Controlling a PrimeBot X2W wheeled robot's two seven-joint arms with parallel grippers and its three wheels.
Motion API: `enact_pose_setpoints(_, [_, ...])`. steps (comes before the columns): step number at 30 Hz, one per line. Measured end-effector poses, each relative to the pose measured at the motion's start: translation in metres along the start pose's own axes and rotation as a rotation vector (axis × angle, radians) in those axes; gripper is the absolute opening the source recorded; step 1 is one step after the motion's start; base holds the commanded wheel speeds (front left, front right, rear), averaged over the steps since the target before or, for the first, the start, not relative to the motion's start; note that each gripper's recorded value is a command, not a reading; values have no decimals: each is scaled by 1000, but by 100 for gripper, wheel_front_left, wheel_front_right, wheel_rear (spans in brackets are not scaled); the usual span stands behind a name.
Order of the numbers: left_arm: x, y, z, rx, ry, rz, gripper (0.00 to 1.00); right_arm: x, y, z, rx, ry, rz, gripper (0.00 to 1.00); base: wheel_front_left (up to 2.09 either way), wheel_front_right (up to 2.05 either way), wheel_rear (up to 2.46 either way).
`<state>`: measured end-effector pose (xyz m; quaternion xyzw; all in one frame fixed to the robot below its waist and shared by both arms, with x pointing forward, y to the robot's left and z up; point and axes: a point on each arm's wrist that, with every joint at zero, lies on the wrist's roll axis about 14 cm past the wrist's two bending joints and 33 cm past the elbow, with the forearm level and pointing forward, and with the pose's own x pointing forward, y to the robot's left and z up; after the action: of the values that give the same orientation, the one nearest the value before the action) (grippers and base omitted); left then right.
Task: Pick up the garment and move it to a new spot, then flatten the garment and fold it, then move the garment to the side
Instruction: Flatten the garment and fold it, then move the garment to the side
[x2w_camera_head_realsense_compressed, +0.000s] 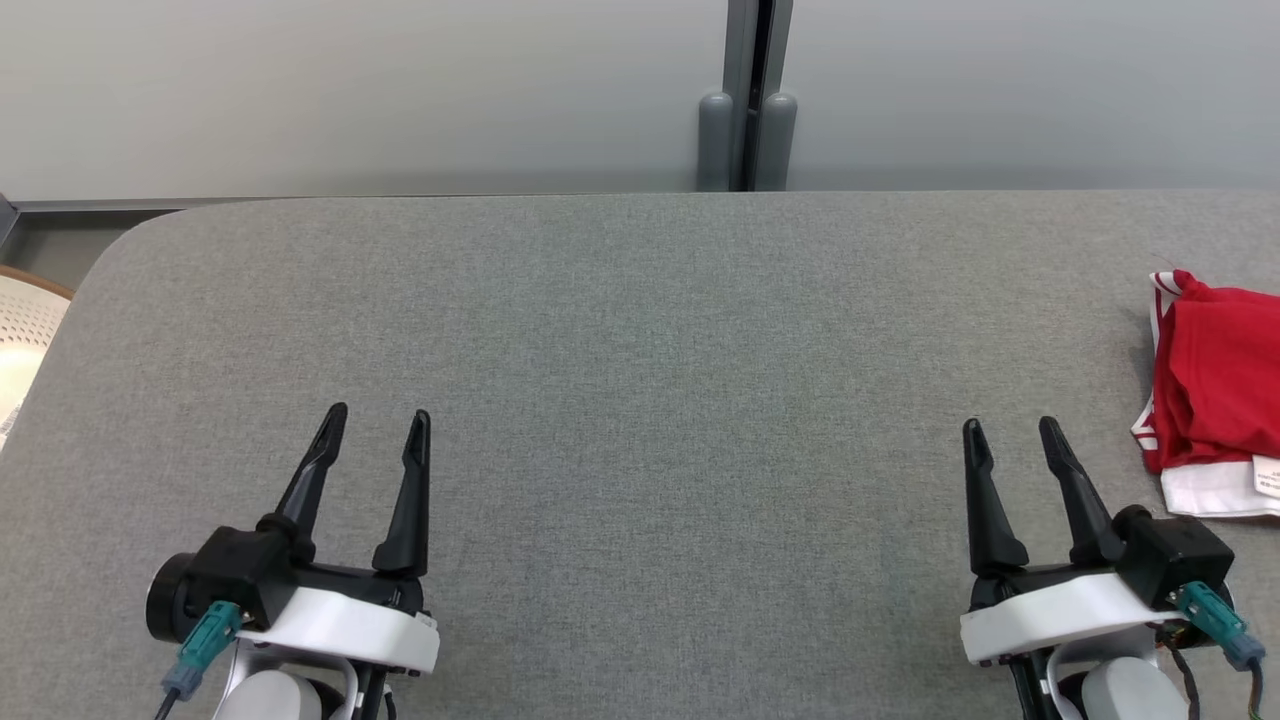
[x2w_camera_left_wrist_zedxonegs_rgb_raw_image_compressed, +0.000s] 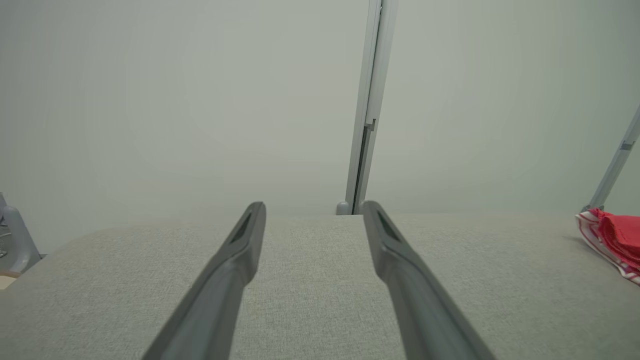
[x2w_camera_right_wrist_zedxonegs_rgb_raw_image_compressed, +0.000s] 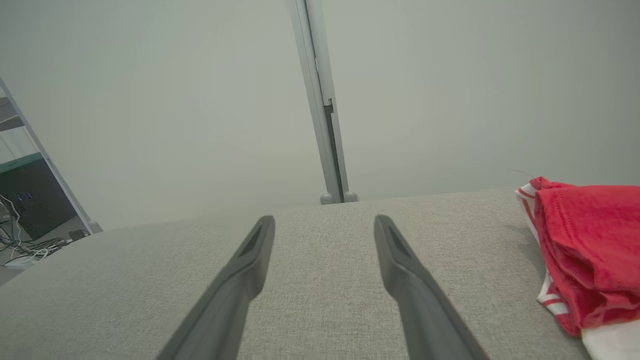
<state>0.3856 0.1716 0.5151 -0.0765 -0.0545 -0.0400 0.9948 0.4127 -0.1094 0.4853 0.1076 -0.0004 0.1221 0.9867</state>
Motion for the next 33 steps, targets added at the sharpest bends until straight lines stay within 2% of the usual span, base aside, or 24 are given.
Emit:
enact_pose_setpoints(9, [-5, 6, -6, -18, 19, 46, 100, -2, 0, 4, -25, -10, 2, 100, 0, 0, 0])
enact_pose_setpoints(33, [-7, 10, -4, -64, 8, 62, 100, 1, 1, 2, -19, -3, 4, 100, 0, 0, 0])
